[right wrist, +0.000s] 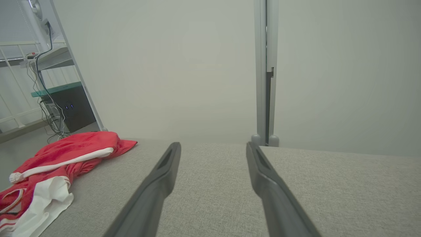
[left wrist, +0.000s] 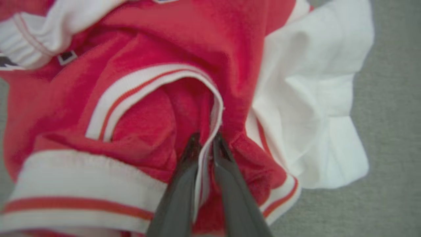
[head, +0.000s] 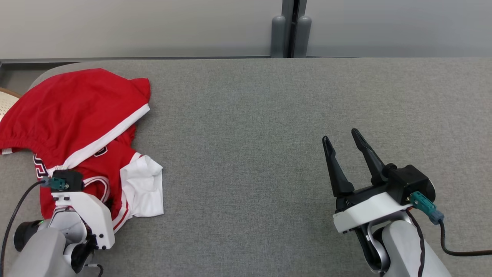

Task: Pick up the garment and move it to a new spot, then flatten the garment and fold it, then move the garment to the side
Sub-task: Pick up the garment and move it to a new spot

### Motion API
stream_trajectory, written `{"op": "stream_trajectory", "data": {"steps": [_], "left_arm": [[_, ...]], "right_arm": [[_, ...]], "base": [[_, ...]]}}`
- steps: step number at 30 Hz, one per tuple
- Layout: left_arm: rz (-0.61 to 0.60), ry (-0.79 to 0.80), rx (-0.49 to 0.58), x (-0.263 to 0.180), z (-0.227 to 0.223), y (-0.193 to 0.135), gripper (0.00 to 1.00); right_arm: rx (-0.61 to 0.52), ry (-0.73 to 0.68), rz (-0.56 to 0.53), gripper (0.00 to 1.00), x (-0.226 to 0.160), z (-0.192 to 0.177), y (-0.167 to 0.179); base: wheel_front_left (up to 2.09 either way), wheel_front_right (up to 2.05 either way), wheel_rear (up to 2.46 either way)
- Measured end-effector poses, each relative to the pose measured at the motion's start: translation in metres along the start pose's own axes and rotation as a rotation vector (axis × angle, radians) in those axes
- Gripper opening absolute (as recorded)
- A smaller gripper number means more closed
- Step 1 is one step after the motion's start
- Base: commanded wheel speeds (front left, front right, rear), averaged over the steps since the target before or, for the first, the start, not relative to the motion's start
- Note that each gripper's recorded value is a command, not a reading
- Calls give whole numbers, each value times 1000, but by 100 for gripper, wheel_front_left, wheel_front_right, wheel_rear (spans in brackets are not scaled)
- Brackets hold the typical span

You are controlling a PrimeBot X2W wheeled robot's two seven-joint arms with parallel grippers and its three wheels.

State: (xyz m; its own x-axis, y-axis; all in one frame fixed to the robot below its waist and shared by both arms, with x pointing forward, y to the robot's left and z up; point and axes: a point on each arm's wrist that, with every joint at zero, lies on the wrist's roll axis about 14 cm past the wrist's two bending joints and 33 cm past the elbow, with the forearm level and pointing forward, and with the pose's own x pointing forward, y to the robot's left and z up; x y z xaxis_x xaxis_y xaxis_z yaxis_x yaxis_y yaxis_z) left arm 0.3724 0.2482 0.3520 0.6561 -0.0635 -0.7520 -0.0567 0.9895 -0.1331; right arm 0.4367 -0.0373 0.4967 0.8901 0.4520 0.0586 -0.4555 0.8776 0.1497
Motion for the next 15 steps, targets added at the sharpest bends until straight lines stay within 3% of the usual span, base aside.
{"op": "stream_trajectory", "data": {"steps": [6, 15], "left_arm": [[-18, -141, 62, -17, 50, 3, 0], [-157, -405, 199, -94, 153, -37, 0]], "right_arm": [[-5, -26, -9, 100, -5, 12, 1], [-3, -75, -27, 100, -27, 33, 6]], "base": [[0, 0, 0], [0, 0, 0]]}}
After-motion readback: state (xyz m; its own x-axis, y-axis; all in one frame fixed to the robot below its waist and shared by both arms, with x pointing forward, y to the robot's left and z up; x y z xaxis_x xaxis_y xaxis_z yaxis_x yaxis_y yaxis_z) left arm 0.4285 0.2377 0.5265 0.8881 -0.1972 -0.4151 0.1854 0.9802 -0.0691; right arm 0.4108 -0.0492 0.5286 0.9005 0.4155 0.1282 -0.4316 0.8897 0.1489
